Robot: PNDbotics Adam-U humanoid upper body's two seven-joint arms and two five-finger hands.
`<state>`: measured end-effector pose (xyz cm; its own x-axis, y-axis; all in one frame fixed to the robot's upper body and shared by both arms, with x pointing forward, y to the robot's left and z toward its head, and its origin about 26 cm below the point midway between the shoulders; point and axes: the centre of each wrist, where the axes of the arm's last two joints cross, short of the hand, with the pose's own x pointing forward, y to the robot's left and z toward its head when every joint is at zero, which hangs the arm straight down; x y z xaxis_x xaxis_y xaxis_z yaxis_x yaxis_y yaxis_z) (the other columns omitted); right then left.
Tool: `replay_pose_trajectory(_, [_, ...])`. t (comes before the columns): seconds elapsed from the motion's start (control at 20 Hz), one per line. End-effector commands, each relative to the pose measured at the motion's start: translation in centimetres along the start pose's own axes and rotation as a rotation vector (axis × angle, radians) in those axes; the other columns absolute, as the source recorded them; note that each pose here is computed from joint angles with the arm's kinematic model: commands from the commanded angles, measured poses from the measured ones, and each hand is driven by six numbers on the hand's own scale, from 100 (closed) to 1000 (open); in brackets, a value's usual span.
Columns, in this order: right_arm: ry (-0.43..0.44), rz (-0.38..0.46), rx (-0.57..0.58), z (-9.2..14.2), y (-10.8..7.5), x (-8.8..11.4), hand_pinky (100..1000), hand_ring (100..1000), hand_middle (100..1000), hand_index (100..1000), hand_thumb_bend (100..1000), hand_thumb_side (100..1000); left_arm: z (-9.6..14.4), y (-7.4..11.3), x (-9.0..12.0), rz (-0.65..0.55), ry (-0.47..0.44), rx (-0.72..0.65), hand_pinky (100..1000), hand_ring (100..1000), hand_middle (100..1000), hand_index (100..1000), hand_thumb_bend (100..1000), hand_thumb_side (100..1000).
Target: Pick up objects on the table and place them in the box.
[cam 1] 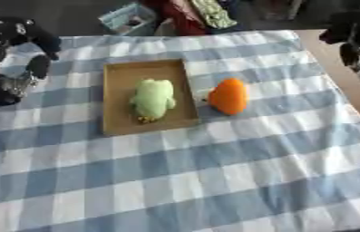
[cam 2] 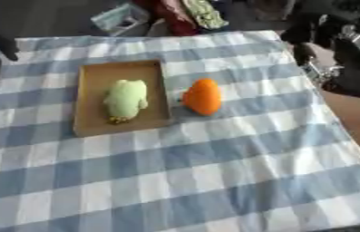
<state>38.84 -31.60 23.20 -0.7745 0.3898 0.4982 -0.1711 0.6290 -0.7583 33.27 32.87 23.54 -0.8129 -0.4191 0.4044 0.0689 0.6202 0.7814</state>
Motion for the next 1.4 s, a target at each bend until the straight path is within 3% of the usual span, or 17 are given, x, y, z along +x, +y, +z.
replay_pose_trajectory(0.05, [0.032, 0.083, 0.024, 0.0, -2.0, -0.4, 811, 793, 713, 912, 100, 505, 0.0, 0.9, 2.0, 0.004, -0.036, 0.040, 717, 564, 579, 735, 134, 536])
replay_pose_trajectory(0.35, [0.104, 0.138, 0.075, 0.0, -2.6, -2.6, 811, 796, 728, 912, 100, 509, 1.2, 0.0, 3.8, 0.057, -0.035, 0.088, 716, 560, 575, 730, 119, 549])
replay_pose_trajectory(0.7, [0.172, 0.195, 0.143, -0.4, -2.4, -4.9, 812, 801, 749, 911, 100, 490, 2.2, -0.7, 3.8, 0.098, -0.012, 0.125, 718, 559, 575, 728, 100, 584])
replay_pose_trajectory(1.15, [0.224, 0.285, 0.274, -1.6, -0.8, -6.8, 818, 820, 794, 930, 100, 521, 2.8, -1.3, 3.5, 0.096, 0.008, 0.119, 722, 563, 578, 730, 100, 603])
replay_pose_trajectory(1.4, [0.255, 0.358, 0.336, -2.4, 0.5, -7.6, 827, 836, 836, 939, 100, 606, 2.9, -1.7, 3.4, 0.096, 0.021, 0.104, 723, 563, 579, 732, 100, 622])
